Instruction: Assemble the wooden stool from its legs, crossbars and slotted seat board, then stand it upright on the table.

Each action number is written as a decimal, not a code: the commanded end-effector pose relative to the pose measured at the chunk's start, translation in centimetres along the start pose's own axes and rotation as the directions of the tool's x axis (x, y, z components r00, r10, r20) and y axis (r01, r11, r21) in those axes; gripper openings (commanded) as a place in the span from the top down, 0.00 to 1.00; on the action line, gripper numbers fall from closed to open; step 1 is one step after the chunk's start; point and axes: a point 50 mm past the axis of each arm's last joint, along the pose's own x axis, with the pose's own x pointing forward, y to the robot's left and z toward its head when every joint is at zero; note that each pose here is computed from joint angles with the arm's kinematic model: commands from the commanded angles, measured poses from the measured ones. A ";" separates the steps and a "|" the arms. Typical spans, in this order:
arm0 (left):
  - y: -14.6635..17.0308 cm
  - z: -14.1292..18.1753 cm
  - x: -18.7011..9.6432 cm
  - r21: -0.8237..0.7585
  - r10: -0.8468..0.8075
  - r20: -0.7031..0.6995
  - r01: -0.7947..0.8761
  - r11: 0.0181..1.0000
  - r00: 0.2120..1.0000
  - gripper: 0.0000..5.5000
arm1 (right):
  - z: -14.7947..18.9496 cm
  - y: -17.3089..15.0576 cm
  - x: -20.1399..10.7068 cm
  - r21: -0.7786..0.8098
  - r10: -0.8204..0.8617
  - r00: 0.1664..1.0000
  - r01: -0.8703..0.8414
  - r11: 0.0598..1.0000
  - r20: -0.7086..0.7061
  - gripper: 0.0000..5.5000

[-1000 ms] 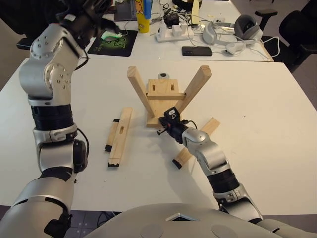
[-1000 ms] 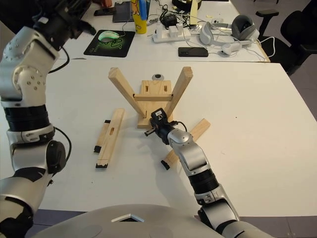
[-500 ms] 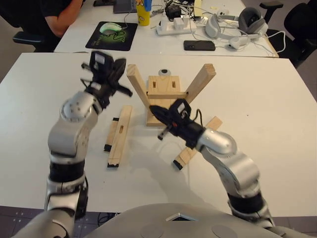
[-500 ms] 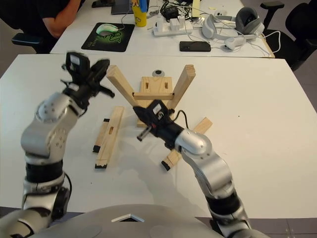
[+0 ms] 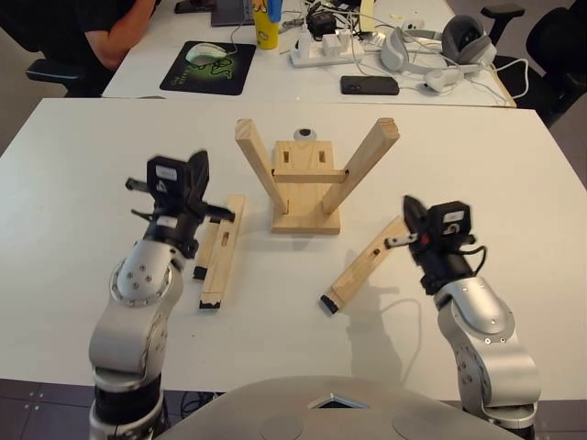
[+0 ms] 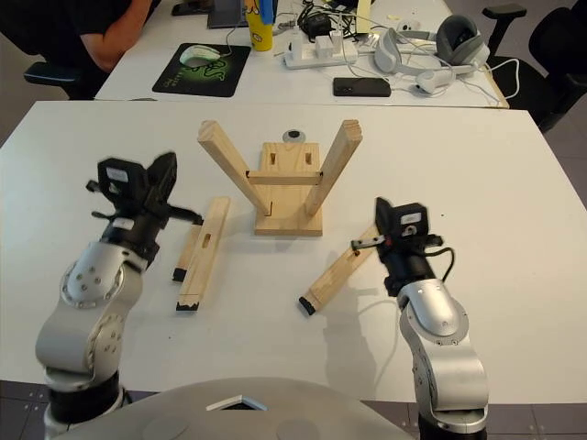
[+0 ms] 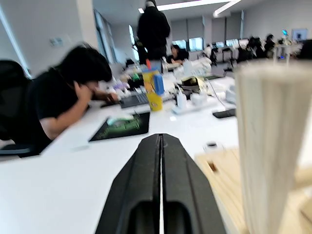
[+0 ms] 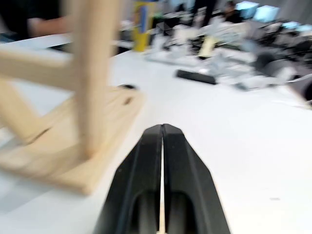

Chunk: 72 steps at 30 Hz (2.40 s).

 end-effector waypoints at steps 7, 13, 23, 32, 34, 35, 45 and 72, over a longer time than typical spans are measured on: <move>0.9 0.1 0.8 0.000 0.103 -0.009 -0.103 0.995 0.995 1.00 | 2.5 -1.1 3.3 0.036 -0.225 0.972 0.223 0.974 0.074 1.00; 1.3 -0.4 1.0 0.009 0.127 -0.037 -0.127 0.992 0.991 1.00 | 2.5 -1.2 4.1 0.068 -0.267 0.962 0.263 0.962 0.056 1.00; -7.7 -1.7 0.7 -0.152 -0.477 -0.102 0.460 0.875 0.873 1.00 | 2.9 7.8 3.3 0.035 0.414 0.905 -0.419 0.908 0.097 1.00; -1.9 -4.1 1.6 0.039 -0.123 -0.256 0.137 0.990 0.959 1.00 | -0.9 3.5 3.7 -0.028 0.108 0.986 -0.112 0.993 -0.125 1.00; -0.1 -3.9 1.6 0.062 -0.005 -0.232 0.020 0.998 0.973 1.00 | -1.2 1.1 3.7 -0.046 -0.064 0.989 0.059 0.997 -0.130 1.00; 1.0 -3.6 1.4 0.073 0.065 -0.211 -0.050 0.996 0.975 1.00 | -1.1 0.0 3.5 -0.045 -0.138 0.983 0.134 0.990 -0.120 1.00; -5.1 0.8 1.7 0.005 -0.316 0.100 0.318 0.948 0.943 1.00 | 4.5 6.9 2.7 -0.079 0.322 0.921 -0.312 0.947 0.218 1.00; -8.4 0.5 1.2 0.100 -0.538 0.075 0.531 0.842 0.839 1.00 | 2.5 10.4 1.4 -0.210 0.605 0.788 -0.576 0.790 0.115 1.00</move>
